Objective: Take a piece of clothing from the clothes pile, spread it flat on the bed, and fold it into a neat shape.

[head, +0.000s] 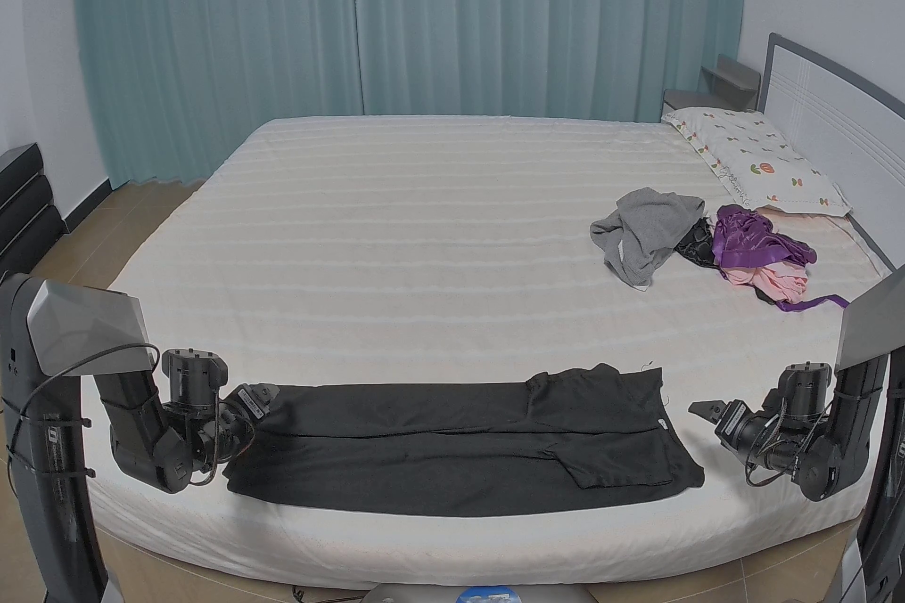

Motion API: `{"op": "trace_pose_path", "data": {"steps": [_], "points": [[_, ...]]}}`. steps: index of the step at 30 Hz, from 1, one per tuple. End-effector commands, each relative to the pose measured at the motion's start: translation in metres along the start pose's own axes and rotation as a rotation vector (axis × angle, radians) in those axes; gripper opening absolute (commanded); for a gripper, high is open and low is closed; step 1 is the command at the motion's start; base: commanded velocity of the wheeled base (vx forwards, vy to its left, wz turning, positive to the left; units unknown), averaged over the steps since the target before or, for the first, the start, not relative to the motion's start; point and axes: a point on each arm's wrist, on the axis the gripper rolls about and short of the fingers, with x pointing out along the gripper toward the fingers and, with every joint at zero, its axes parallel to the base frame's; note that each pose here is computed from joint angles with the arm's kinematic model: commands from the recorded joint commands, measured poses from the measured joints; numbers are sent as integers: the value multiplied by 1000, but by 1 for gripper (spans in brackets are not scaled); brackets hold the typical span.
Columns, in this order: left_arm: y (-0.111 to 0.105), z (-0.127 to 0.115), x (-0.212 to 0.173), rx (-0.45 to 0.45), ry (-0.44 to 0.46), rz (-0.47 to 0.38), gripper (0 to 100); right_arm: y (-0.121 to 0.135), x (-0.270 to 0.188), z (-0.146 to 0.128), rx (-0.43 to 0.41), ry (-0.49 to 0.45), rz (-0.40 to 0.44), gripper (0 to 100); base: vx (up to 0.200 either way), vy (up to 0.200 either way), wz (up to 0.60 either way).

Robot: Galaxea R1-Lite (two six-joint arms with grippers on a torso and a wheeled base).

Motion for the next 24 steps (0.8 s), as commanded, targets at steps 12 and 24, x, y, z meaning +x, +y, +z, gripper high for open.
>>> {"op": "trace_pose_path", "data": {"steps": [12, 24], "points": [[5, 40, -4, -61, -9, -59, 100, -3, 2, -3, 1, 7, -3, 100, 0, 0, 0], [-6, 46, 52, 117, 103, -119, 100, -4, 6, -7, -3, 22, -7, 100, 0, 0, 0]]}}
